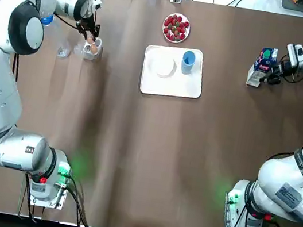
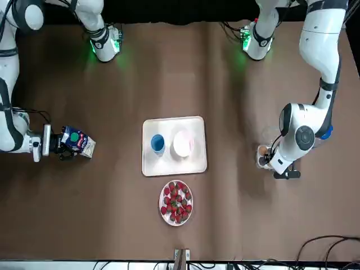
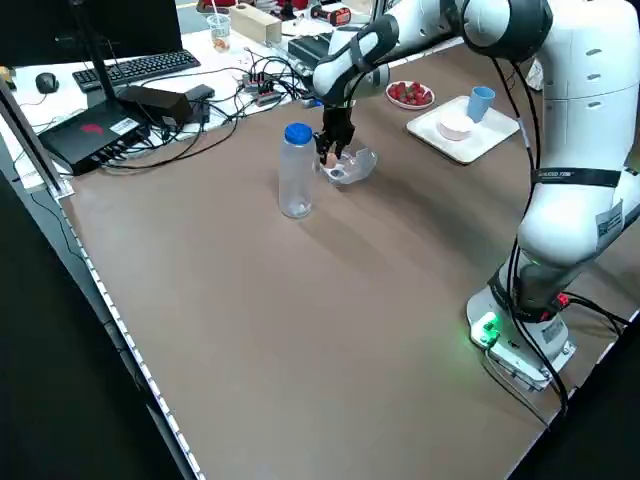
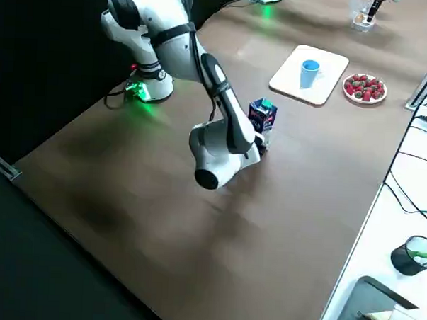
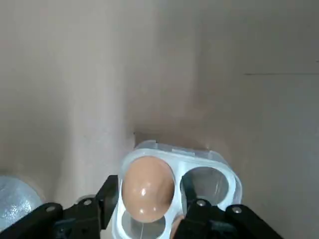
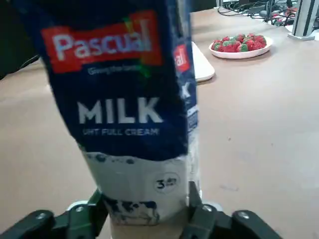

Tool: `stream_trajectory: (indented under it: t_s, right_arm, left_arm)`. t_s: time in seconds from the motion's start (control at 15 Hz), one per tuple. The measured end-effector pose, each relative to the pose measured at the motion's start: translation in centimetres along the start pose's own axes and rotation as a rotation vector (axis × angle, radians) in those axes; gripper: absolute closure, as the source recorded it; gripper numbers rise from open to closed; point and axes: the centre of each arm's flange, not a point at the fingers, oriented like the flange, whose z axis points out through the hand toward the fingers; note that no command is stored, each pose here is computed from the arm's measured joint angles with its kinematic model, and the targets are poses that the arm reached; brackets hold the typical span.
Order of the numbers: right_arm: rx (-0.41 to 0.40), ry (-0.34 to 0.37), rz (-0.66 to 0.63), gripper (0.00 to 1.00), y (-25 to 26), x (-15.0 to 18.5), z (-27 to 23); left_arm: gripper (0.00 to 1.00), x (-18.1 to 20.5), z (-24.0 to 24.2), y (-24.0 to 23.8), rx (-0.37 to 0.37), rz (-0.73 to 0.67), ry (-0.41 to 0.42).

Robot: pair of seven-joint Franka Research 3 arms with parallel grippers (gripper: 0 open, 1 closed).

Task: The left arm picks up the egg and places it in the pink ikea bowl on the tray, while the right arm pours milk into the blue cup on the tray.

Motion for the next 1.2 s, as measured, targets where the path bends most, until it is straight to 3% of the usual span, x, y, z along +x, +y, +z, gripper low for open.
stream_trajectory:
  t_s: [0.33,0.47,0.73,0.93,1.2]
  right_arm:
    - [0.034,-0.087,0.045,0.39,1.4,4.0,-0.7]
    - [0.061,-0.157,0.069,0.41,2.2,6.9,-0.9]
    - [0.089,-0.312,0.104,0.42,3.3,14.1,-0.6]
    - [0.1,-0.42,0.152,0.42,3.5,20.0,0.9]
    - [0.129,-0.537,0.216,0.42,3.7,24.1,4.5]
  left_arm:
    - [0.41,0.1,0.3,0.1,-0.002,0.001,0.008]
    - [0.41,0.1,0.3,0.1,-0.003,0.001,0.01]
    - [0.52,0.1,0.2,0.1,-0.003,0.0,0.012]
    - [0.53,0.2,0.2,0.1,-0.003,0.0,0.012]
    - [0.53,0.4,-0.1,0.0,-0.003,-0.002,0.019]
